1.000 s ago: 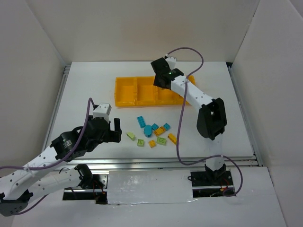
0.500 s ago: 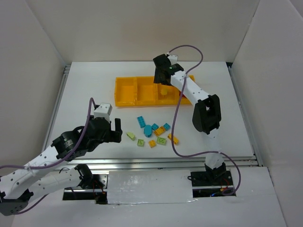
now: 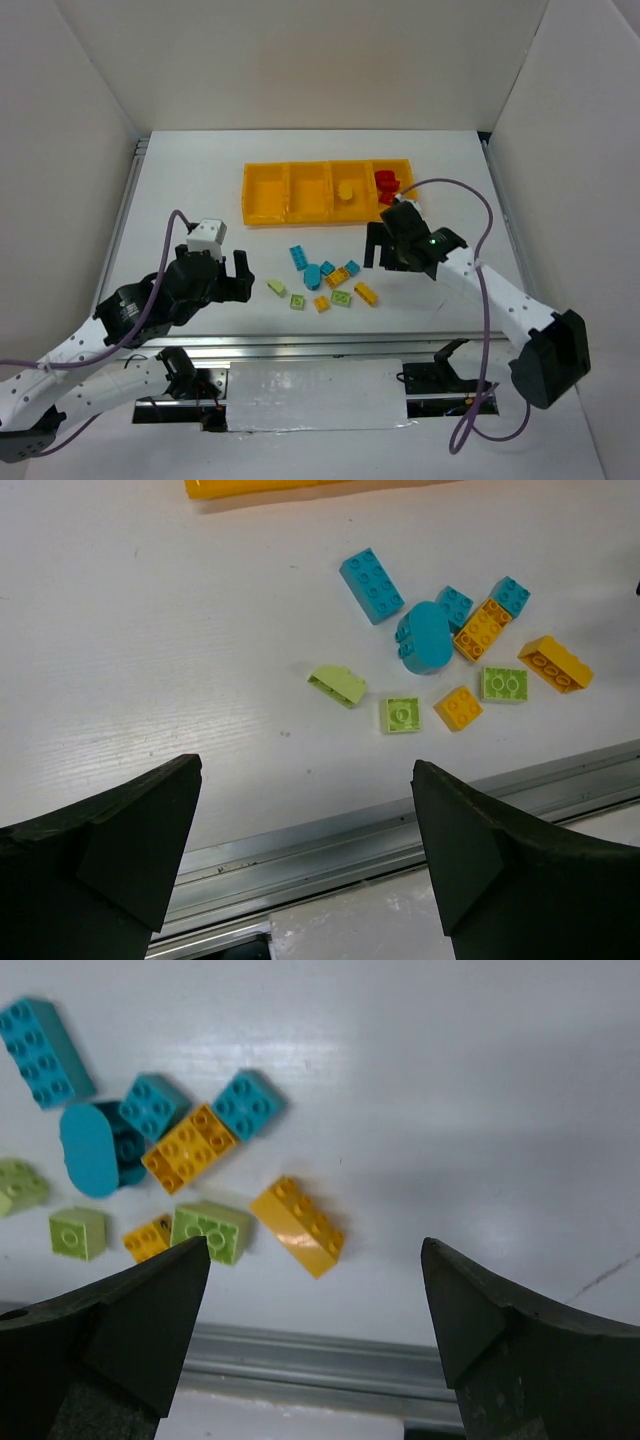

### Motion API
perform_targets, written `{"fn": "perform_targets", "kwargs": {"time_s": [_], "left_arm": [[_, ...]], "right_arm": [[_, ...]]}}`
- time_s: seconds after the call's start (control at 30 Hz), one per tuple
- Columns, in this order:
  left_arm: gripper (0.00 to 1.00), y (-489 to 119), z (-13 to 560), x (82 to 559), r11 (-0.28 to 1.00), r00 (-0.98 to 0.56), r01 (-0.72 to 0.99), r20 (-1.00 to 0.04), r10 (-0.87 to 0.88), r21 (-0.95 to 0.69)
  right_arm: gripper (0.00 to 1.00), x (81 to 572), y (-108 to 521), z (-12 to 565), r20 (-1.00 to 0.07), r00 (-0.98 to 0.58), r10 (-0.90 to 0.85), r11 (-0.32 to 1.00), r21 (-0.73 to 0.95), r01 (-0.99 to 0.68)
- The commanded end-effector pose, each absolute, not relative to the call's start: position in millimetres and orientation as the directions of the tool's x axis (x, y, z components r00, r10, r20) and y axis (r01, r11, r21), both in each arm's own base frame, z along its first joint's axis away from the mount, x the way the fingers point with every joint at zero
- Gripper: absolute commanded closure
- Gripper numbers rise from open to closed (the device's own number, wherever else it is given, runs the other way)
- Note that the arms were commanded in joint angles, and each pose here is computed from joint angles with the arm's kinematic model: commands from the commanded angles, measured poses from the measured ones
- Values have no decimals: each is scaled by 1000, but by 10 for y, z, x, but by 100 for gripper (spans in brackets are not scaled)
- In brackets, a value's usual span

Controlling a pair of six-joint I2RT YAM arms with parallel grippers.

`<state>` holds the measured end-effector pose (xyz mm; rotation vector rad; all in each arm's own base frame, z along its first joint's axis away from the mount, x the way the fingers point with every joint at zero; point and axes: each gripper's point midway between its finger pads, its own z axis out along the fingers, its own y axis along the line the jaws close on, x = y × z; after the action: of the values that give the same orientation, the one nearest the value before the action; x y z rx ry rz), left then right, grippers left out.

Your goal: Sort the legos into containers by color

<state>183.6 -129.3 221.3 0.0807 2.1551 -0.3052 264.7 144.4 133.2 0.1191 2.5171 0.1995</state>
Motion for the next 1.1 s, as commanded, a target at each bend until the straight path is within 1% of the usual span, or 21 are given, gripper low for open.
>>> {"fn": "perform_targets", "kwargs": {"time_s": [0.0,0.1,0.2,0.33,0.7,0.83,1.07], "left_arm": [[1,-1331,2222,1864,965,-556,190,-830,-44,-178],[0,-1348,2201,1869,966,-564,193,-825,-34,-171],[0,-1354,2186,1870,967,-568,192,-822,-31,-169],[1,-1349,2188,1866,966,-566,192,-823,-35,-173],[0,-1384,2160,1873,966,-576,202,-817,-17,-163],[0,-1368,2189,1863,964,-568,202,-823,-30,-175],[1,-1361,2201,1855,962,-563,204,-825,-36,-181]], "right_arm": [[7,2500,1551,1386,-582,-796,164,958,285,-12],[12,2365,1574,1341,-576,-806,136,949,310,-61],[19,2347,1540,1175,-548,-825,139,958,285,-27],[20,2350,1638,952,-501,-857,118,958,284,-34],[25,2299,1784,612,-446,-894,47,970,234,-66],[32,2291,1756,460,-425,-903,61,977,211,-33],[37,2272,1709,286,-394,-917,66,985,174,-4]]}}
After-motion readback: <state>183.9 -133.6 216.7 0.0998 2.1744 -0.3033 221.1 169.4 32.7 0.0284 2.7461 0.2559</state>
